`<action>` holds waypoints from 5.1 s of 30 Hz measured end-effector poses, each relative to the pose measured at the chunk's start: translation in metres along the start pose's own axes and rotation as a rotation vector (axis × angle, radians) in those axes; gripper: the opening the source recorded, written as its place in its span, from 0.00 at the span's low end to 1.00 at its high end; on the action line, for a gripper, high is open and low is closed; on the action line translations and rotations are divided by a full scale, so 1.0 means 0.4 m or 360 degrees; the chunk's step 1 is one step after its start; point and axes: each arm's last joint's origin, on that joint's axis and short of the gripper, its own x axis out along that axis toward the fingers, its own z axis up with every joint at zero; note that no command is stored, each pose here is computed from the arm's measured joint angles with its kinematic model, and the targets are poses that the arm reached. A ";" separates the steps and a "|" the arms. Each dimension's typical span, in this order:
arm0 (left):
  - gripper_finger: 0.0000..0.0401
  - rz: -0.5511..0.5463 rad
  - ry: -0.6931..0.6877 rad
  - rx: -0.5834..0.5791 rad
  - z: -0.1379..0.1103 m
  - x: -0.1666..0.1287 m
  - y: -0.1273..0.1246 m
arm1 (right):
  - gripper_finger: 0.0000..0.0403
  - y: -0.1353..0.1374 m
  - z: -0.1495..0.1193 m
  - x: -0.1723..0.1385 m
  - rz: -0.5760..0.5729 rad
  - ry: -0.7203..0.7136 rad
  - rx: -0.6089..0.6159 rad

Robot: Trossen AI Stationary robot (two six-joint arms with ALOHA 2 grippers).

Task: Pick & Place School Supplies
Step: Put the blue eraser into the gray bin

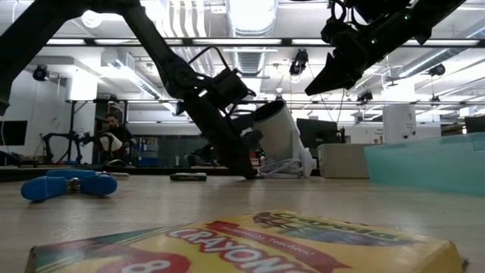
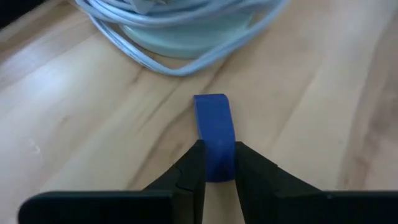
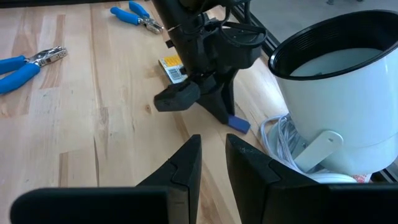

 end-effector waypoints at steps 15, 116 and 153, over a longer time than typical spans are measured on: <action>0.18 0.0003 0.0067 0.0026 -0.014 -0.020 -0.046 | 0.17 0.000 0.000 0.000 0.0000 0.0000 0.0000; 0.18 0.0294 -0.0654 0.1405 -0.058 -0.201 -0.431 | 0.17 0.000 0.000 0.000 0.0000 -0.0001 -0.0002; 0.18 0.0785 -0.0719 0.1681 -0.075 -0.291 -0.497 | 0.17 0.079 -0.022 -0.012 0.0409 0.0055 -0.0067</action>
